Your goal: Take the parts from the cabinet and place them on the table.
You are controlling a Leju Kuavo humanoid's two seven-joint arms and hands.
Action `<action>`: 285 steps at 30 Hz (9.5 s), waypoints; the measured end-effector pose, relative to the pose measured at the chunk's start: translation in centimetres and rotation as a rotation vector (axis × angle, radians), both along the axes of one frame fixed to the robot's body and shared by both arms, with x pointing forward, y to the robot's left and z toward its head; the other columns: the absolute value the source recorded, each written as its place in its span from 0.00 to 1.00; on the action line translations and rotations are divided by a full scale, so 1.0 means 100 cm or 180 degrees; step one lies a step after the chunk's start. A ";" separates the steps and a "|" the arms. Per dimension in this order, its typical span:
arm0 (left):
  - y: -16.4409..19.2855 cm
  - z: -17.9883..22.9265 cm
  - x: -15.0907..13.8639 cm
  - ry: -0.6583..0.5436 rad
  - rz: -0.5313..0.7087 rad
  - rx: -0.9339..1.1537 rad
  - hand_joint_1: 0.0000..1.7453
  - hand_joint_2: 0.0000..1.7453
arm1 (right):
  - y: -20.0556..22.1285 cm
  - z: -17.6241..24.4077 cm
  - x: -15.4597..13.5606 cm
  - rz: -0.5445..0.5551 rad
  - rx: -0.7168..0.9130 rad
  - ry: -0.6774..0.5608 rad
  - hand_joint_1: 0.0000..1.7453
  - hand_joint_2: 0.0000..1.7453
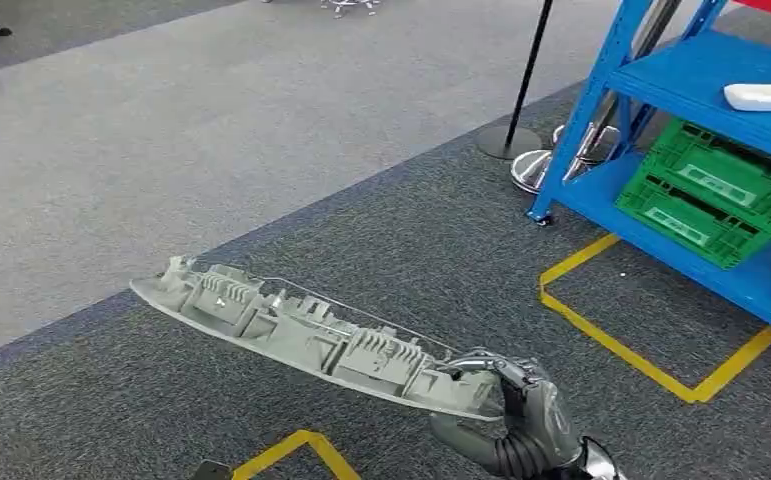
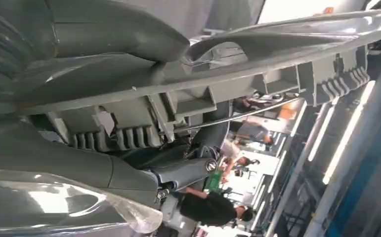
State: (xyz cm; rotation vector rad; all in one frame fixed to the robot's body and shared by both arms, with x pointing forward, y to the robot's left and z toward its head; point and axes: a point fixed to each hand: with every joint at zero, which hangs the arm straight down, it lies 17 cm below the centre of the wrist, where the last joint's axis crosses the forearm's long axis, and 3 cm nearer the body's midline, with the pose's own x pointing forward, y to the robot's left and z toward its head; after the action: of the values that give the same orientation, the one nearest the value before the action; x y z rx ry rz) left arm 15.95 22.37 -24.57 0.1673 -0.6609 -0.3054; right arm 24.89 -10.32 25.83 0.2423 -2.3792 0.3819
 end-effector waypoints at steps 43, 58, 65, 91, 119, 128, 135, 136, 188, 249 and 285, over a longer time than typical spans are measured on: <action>-0.003 0.003 0.010 -0.0057 -0.0111 0.0072 0.00 1.00 | 0.007 0.004 -0.002 0.0022 -0.0023 -0.0053 1.00 1.00; 0.000 0.003 0.009 -0.0066 -0.0101 0.0136 0.00 1.00 | 0.008 0.003 -0.003 0.0022 -0.0052 -0.0062 1.00 1.00; 0.000 0.003 0.010 -0.0069 -0.0101 0.0139 0.00 1.00 | 0.008 0.003 -0.003 0.0022 -0.0054 -0.0064 1.00 1.00; 0.001 0.005 0.016 -0.0118 -0.0132 0.0219 0.00 1.00 | 0.009 0.005 -0.004 -0.0021 -0.0099 -0.0113 1.00 1.00; 0.002 0.004 0.011 -0.0087 -0.0098 0.0212 0.00 1.00 | 0.007 0.008 -0.006 -0.0059 -0.0104 -0.0144 1.00 1.00; 0.003 0.004 0.011 -0.0088 -0.0108 0.0218 0.00 1.00 | 0.007 0.009 -0.006 -0.0071 -0.0110 -0.0161 1.00 1.00; 0.003 0.003 0.010 -0.0082 -0.0120 0.0221 0.00 1.00 | 0.007 0.008 -0.006 -0.0076 -0.0110 -0.0159 1.00 1.00; 0.003 0.003 0.010 -0.0085 -0.0120 0.0223 0.00 1.00 | 0.007 0.008 -0.006 -0.0076 -0.0110 -0.0159 1.00 1.00; -0.006 0.006 0.017 -0.0120 -0.0181 0.0188 0.00 1.00 | -0.003 0.070 -0.013 -0.0134 0.0164 -0.0671 1.00 1.00; -0.008 0.007 0.021 -0.0136 -0.0217 0.0195 0.00 1.00 | -0.001 0.064 -0.012 -0.0298 0.0003 -0.0723 1.00 1.00; -0.022 0.010 0.030 -0.0161 -0.0466 0.0143 0.00 1.00 | 0.035 -0.005 0.059 -0.0721 -0.1416 -0.0430 1.00 1.00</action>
State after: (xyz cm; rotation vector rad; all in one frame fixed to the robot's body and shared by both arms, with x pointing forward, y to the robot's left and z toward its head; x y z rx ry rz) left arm 18.93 20.22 -23.55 0.1703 -0.7181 -0.4580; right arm 30.74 -6.81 25.33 -0.2626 -2.3449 0.8210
